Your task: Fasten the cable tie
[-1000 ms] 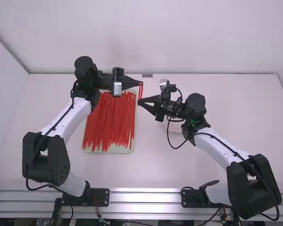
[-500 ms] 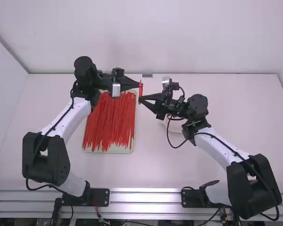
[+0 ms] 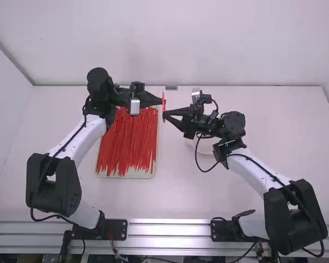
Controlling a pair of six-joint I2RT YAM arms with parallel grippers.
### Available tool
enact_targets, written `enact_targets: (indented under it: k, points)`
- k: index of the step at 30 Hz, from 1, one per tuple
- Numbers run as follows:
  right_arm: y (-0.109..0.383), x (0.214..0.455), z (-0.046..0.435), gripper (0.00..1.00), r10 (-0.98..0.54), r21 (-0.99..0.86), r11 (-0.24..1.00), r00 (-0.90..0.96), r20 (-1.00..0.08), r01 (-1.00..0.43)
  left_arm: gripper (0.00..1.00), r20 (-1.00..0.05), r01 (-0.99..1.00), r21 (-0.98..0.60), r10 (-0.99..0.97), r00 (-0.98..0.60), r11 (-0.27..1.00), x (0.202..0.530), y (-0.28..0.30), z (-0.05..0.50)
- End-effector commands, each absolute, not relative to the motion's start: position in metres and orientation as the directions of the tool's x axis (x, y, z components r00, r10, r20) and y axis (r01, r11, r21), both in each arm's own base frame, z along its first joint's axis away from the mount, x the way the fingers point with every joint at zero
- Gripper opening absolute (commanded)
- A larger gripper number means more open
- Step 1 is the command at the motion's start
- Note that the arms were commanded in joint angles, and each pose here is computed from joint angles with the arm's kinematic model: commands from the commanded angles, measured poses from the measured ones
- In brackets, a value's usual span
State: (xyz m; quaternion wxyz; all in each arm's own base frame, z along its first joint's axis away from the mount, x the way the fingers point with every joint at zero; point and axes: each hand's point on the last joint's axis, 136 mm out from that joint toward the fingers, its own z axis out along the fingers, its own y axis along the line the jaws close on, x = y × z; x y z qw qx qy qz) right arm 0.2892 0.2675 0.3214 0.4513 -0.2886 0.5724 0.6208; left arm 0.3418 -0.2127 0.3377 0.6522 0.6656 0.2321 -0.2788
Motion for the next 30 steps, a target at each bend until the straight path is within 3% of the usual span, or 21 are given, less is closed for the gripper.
enact_targets:
  k: [1, 13, 30]
  points:
    - [0.261, 0.300, 0.324, 0.00, 0.272, 0.459, 0.099, -0.420, -0.866, -0.883, 0.02, -0.685, 0.681, 0.729, -0.080, 0.724, -0.075, 0.334, -0.211, 0.330]
    - [0.254, 0.317, 0.330, 0.00, 0.343, 0.471, 0.170, -0.396, -0.852, -0.866, 0.02, -0.694, 0.687, 0.720, -0.105, 0.713, -0.100, 0.325, -0.223, 0.324]
    - [0.256, 0.319, 0.319, 0.00, 0.320, 0.516, 0.175, -0.447, -0.835, -0.839, 0.02, -0.659, 0.652, 0.752, -0.113, 0.743, -0.098, 0.324, -0.224, 0.329]
